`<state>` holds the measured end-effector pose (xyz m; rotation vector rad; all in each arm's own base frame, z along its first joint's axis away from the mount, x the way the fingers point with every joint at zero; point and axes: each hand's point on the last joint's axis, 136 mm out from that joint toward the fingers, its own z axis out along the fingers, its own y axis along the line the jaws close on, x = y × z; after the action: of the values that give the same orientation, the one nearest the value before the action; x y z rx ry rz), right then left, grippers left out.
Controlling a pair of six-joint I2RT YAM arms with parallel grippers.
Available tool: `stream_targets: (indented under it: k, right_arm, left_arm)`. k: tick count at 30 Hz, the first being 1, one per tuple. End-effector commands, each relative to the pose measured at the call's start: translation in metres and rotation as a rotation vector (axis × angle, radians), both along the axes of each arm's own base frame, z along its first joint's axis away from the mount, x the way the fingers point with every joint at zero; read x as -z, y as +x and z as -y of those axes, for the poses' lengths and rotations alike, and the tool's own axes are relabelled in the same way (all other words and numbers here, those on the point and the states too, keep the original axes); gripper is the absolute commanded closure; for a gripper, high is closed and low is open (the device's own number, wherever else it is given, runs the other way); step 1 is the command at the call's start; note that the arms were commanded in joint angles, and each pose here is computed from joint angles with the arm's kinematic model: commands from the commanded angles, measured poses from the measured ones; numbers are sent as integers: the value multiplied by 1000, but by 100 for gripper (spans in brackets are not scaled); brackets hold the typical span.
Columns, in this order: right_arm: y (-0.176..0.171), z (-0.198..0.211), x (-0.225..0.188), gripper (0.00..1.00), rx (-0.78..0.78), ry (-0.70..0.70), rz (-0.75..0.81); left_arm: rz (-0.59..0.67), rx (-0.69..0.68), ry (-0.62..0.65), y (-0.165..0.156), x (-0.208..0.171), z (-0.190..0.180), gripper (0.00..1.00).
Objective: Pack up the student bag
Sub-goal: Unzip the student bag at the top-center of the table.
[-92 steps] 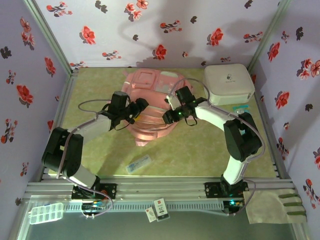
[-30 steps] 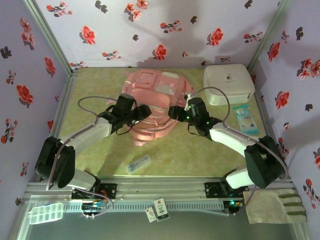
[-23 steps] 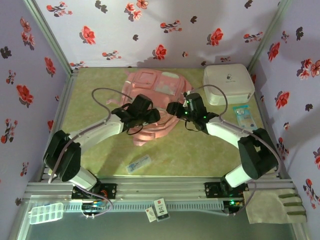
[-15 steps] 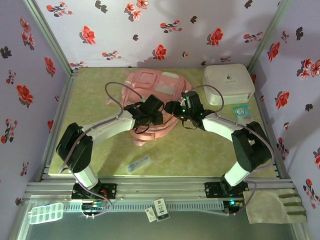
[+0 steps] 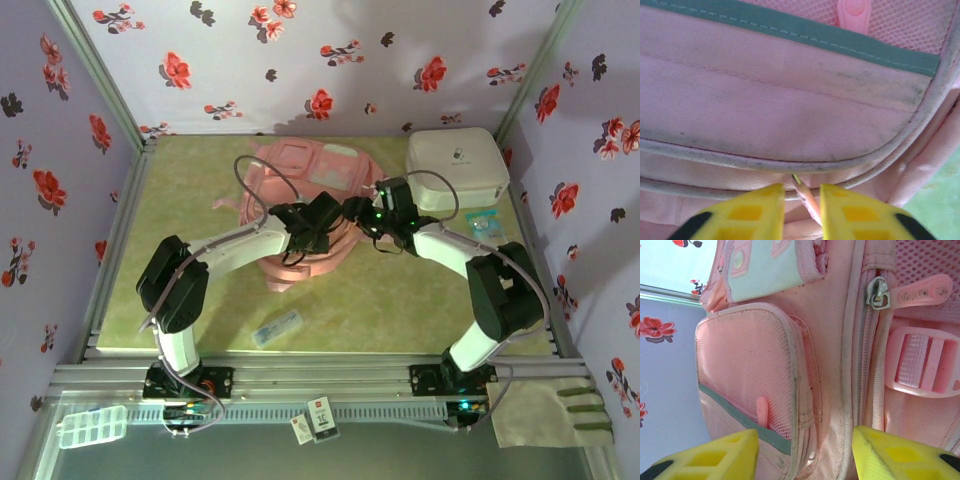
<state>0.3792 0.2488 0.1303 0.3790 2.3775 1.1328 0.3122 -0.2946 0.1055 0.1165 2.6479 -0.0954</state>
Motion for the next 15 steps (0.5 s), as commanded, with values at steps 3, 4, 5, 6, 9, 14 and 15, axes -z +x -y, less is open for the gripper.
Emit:
stream_targets:
  k: [3, 4, 5, 6, 9, 14, 15]
  right_arm:
    - [-4, 3, -10, 48, 12, 24, 8]
    - [-5, 5, -12, 48, 16, 20, 14]
    - [-6, 6, -13, 48, 19, 15, 17]
    - [-6, 8, -13, 48, 23, 5, 18]
    - [-9, 12, -15, 48, 30, -9, 18]
    - [-10, 14, -21, 47, 53, 1, 15]
    - [-10, 14, -20, 47, 55, 5, 10]
  left_arm:
    - [-5, 5, 78, -2, 10, -7, 84]
    - [-2, 13, 81, -1, 11, -7, 85]
    - [2, 18, 80, 0, 11, -7, 85]
    - [6, 21, 80, 1, 11, -7, 85]
    - [15, 41, 80, 4, 11, -4, 85]
    - [12, 50, 77, 6, 14, -3, 92]
    - [4, 47, 73, 5, 14, -4, 98]
